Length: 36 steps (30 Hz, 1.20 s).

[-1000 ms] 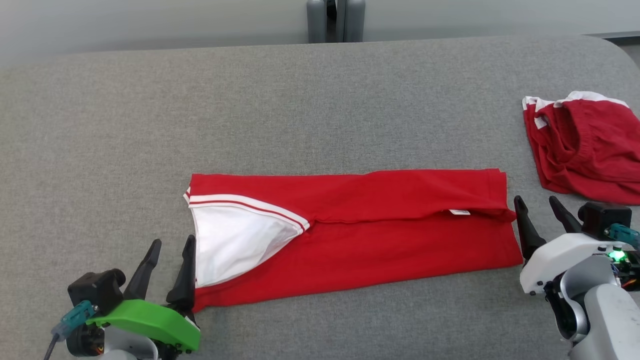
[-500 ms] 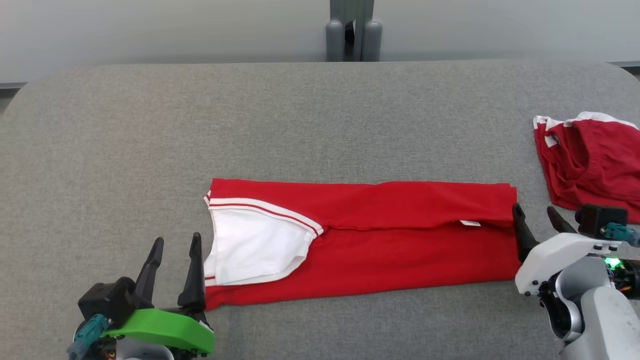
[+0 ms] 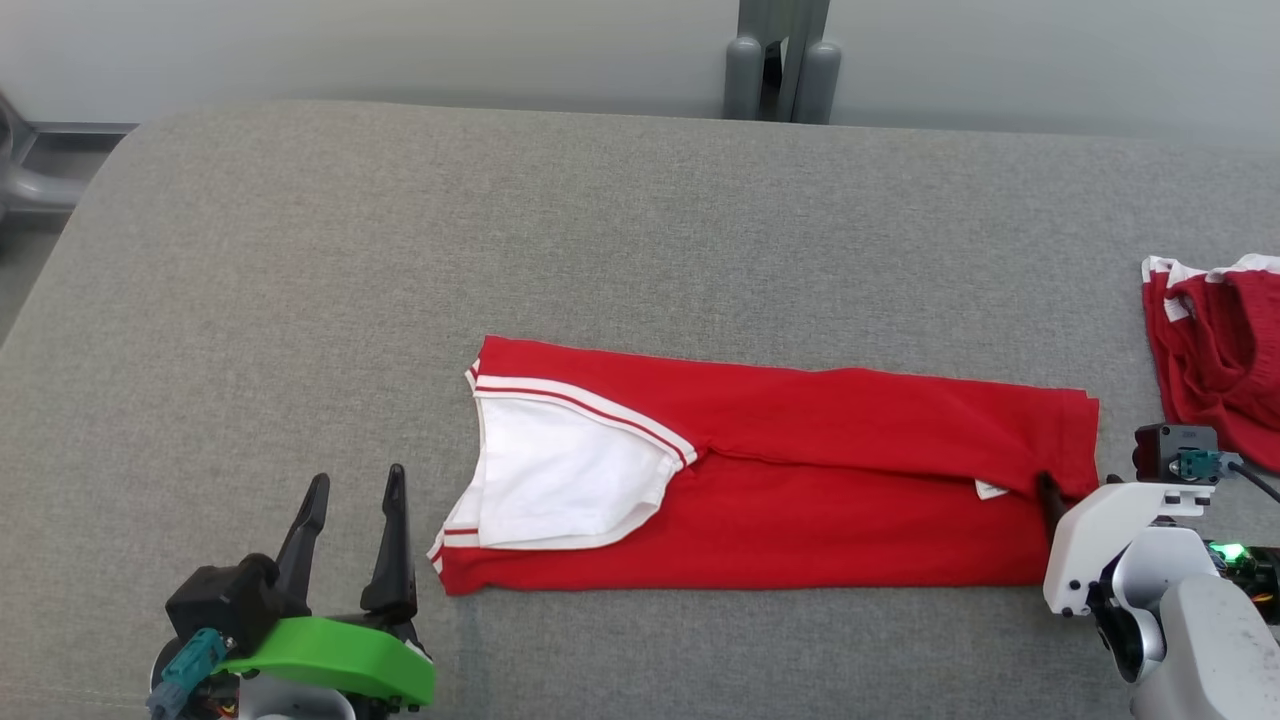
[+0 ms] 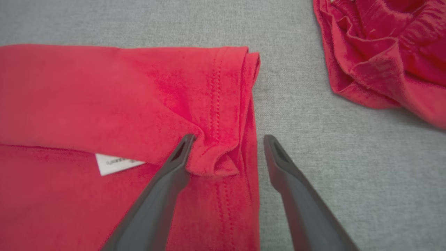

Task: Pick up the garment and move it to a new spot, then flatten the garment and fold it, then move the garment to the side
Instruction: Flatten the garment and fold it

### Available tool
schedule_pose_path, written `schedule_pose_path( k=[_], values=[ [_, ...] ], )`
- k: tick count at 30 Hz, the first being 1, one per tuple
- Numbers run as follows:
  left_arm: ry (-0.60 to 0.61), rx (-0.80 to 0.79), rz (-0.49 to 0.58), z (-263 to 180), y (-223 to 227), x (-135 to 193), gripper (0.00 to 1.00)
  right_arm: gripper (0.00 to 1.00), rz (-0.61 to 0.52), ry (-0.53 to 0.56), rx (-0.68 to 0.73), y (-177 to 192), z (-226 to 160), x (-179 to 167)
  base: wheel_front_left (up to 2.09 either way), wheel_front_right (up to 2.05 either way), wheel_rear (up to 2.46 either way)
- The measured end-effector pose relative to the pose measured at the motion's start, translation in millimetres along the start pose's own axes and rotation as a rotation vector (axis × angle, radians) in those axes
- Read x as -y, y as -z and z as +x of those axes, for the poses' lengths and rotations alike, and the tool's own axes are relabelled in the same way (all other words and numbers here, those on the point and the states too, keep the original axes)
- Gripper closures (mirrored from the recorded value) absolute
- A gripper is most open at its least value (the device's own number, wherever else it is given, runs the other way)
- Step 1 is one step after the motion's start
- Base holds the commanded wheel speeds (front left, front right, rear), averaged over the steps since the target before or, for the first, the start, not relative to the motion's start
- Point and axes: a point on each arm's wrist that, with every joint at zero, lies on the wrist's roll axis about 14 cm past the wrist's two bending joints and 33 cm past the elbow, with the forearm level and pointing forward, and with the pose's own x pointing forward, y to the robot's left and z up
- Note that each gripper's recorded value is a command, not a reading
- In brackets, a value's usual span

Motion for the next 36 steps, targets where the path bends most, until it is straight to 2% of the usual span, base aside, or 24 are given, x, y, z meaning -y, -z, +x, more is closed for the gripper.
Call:
schedule_pose_path(
  k=[6,8,9,10,12,19,30,36],
  values=[
    [0.007,0.004,0.001,-2.7,-0.3,2.1,0.0,0.01,-0.022,0.005,-0.048,9.9,2.1,0.2,0.0,0.0,0.0],
    [0.014,0.003,0.002,-2.7,0.1,4.3,0.0,0.48,-0.016,0.002,-0.057,12.3,1.9,-1.2,0.0,0.0,0.0],
    [0.019,0.002,0.002,-2.7,0.6,5.7,0.0,0.65,-0.009,-0.001,-0.061,13.4,1.9,-2.6,0.0,0.0,0.0],
    [0.022,-0.001,0.003,-2.6,1.4,6.5,0.0,0.79,-0.004,-0.003,-0.063,13.5,2.1,-3.2,0.0,0.0,0.0],
    [0.031,-0.003,0.004,-2.7,2.2,8.7,0.0,0.99,-0.002,-0.003,-0.061,13.6,1.8,-3.0,0.0,0.0,0.0],
    [0.053,-0.009,0.007,-3.9,4.6,15.7,0.0,1.0,0.014,0.009,-0.016,5.4,-2.7,4.6,0.0,0.0,0.0],
    [0.114,-0.022,0.01,-4.8,8.2,35.4,0.0,1.0,0.048,0.114,0.131,-33.8,-35.2,63.8,0.0,0.0,0.0],
    [0.138,-0.028,0.006,-1.7,9.6,43.1,0.0,1.0,0.078,0.112,0.161,-39.3,-46.8,64.1,0.0,0.0,0.0]
  ],
)
